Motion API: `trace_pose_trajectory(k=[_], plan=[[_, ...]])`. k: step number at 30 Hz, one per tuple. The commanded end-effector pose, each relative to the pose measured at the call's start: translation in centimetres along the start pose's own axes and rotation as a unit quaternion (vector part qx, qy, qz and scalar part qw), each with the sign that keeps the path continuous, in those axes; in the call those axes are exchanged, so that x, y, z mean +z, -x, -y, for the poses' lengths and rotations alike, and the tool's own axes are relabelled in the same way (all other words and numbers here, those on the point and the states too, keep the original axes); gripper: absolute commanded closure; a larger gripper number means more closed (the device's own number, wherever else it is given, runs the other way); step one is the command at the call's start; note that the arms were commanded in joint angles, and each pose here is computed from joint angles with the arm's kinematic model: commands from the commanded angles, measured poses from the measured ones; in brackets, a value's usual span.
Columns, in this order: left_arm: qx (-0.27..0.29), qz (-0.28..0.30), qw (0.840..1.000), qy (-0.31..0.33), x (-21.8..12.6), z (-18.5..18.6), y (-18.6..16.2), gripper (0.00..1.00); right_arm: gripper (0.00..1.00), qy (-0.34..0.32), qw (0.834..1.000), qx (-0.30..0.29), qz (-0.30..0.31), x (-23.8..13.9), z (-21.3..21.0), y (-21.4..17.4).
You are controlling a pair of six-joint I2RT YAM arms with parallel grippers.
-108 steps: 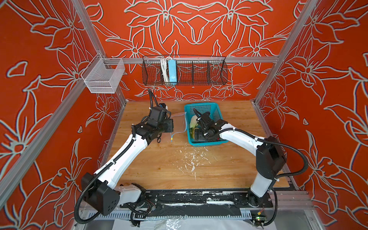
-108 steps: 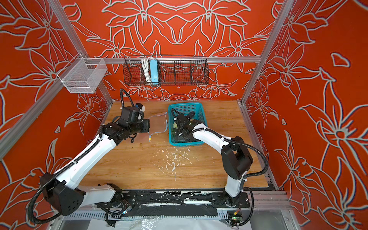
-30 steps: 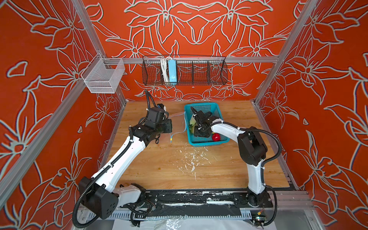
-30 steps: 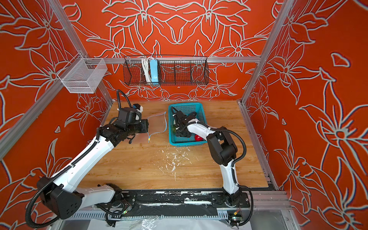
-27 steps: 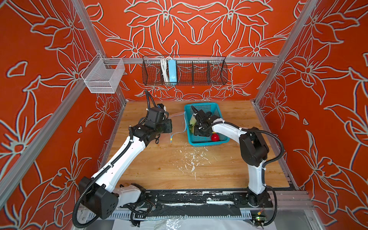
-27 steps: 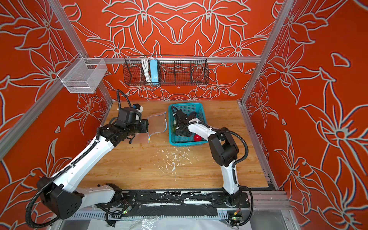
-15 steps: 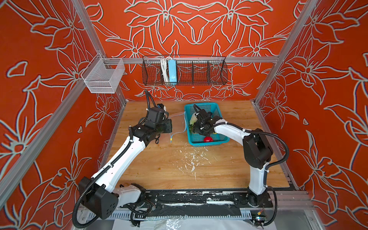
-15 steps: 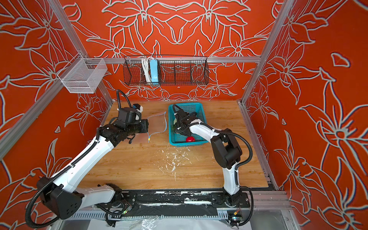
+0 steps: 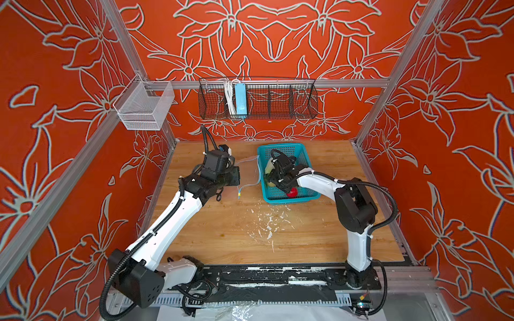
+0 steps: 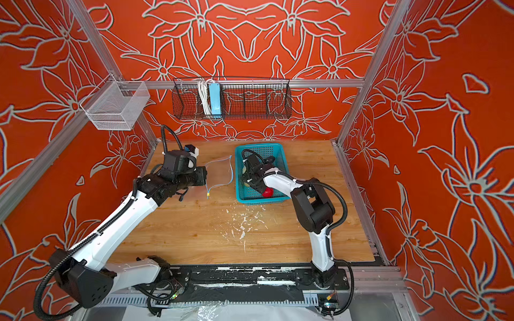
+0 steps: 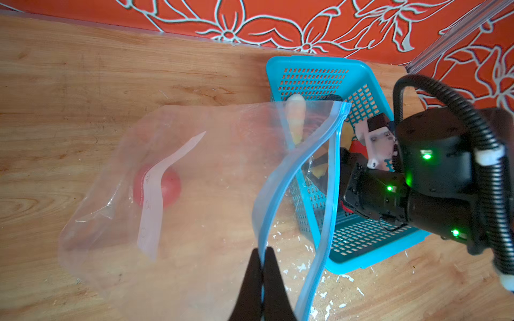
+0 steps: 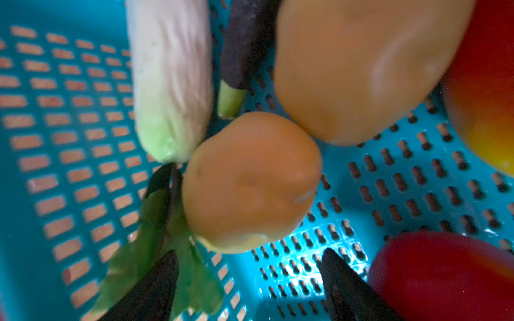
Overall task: Place the food in the zip-top bag and seal the zipper
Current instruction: 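Lower the right gripper onto the round yellow potato in the basket, then close the right gripper on the yellow potato and lift it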
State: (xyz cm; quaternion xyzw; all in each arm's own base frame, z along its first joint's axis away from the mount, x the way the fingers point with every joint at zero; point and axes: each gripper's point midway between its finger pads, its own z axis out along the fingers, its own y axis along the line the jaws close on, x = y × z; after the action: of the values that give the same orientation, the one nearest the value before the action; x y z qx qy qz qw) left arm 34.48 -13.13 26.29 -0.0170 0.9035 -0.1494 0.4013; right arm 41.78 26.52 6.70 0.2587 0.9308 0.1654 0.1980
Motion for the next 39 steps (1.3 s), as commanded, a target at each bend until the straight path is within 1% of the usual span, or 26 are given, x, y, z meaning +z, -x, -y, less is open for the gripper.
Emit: trace_pose_trajectory(k=[1,5,13,18,23,29,34,36,39], plan=[[-0.007,0.011,1.000,-0.010,-0.5,0.2,0.4,1.00,0.18,-0.024,0.998,0.055,0.028,0.7,1.1,0.9],[-0.008,0.011,1.000,-0.009,-0.5,0.1,0.4,1.00,0.19,-0.026,0.995,0.086,0.045,0.8,1.3,1.7],[-0.007,0.011,1.000,-0.010,-0.5,0.1,0.4,1.00,0.19,-0.018,0.990,0.125,0.067,1.3,0.7,2.6],[-0.007,0.011,1.000,-0.006,-0.5,0.0,0.4,1.00,0.19,-0.003,0.987,0.148,0.066,2.2,0.1,2.9],[-0.006,0.012,1.000,-0.005,-0.4,-0.1,0.4,1.00,0.22,-0.003,0.983,0.169,0.068,3.3,-0.2,3.2],[-0.006,0.012,1.000,-0.004,-0.4,-0.1,0.3,1.00,0.27,-0.006,0.980,0.179,0.084,3.4,-0.3,4.1],[-0.007,0.012,1.000,-0.009,-0.5,0.1,0.4,1.00,0.21,0.008,0.980,0.178,0.093,2.6,-0.6,4.7],[-0.007,0.013,1.000,-0.005,-0.5,-0.1,0.4,1.00,0.21,0.024,0.980,0.175,0.094,2.2,-1.1,4.9],[-0.008,0.011,1.000,-0.011,-0.5,0.1,0.5,1.00,0.21,0.028,0.978,0.178,0.105,1.5,-0.9,5.4]])
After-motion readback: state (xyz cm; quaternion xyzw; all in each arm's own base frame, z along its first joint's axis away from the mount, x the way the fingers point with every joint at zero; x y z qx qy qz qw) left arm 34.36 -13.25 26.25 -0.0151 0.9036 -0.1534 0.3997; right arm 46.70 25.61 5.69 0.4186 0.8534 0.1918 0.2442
